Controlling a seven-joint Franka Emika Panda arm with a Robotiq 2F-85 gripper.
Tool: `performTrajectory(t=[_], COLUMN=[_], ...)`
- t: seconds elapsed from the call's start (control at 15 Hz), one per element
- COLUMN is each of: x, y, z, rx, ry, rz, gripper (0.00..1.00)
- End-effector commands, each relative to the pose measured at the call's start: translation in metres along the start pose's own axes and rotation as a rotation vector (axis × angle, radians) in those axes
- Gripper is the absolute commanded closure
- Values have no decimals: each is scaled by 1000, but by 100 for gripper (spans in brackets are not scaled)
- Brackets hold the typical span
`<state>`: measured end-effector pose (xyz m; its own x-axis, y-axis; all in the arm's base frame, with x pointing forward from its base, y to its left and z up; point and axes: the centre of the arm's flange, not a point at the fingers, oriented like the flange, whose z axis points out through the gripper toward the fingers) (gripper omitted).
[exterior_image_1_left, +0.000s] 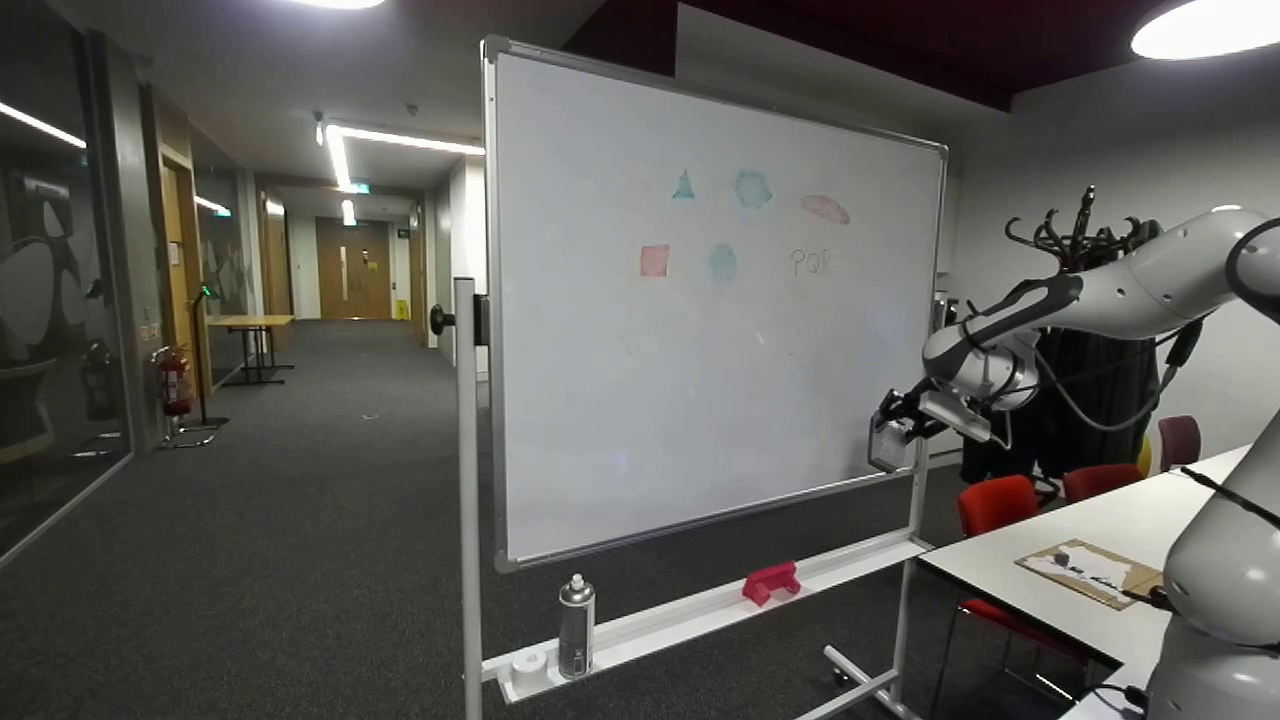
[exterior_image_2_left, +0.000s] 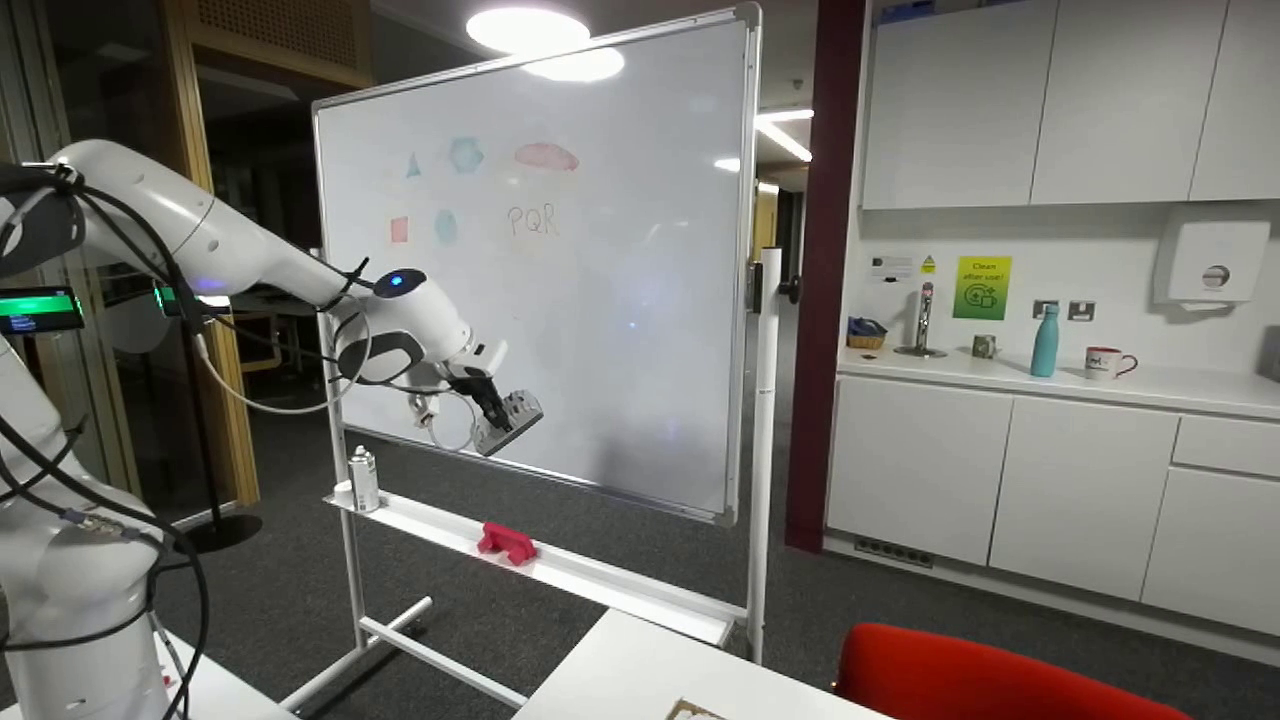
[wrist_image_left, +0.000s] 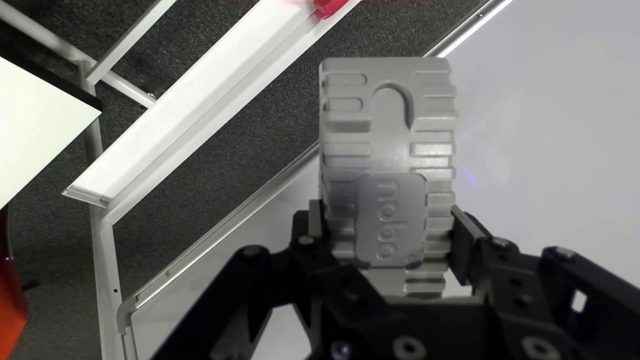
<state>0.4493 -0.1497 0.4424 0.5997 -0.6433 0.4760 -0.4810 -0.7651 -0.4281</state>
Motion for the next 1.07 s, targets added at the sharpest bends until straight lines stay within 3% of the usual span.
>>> performTrajectory(t=[0.0, 0.6, 1.0], x=[-1, 26, 46], y=[10, 117, 178], z=[4, 14, 20], rx=[-43, -346, -278], ry=[-11, -136, -287], rz=[46, 117, 184], gripper=[67, 67, 67])
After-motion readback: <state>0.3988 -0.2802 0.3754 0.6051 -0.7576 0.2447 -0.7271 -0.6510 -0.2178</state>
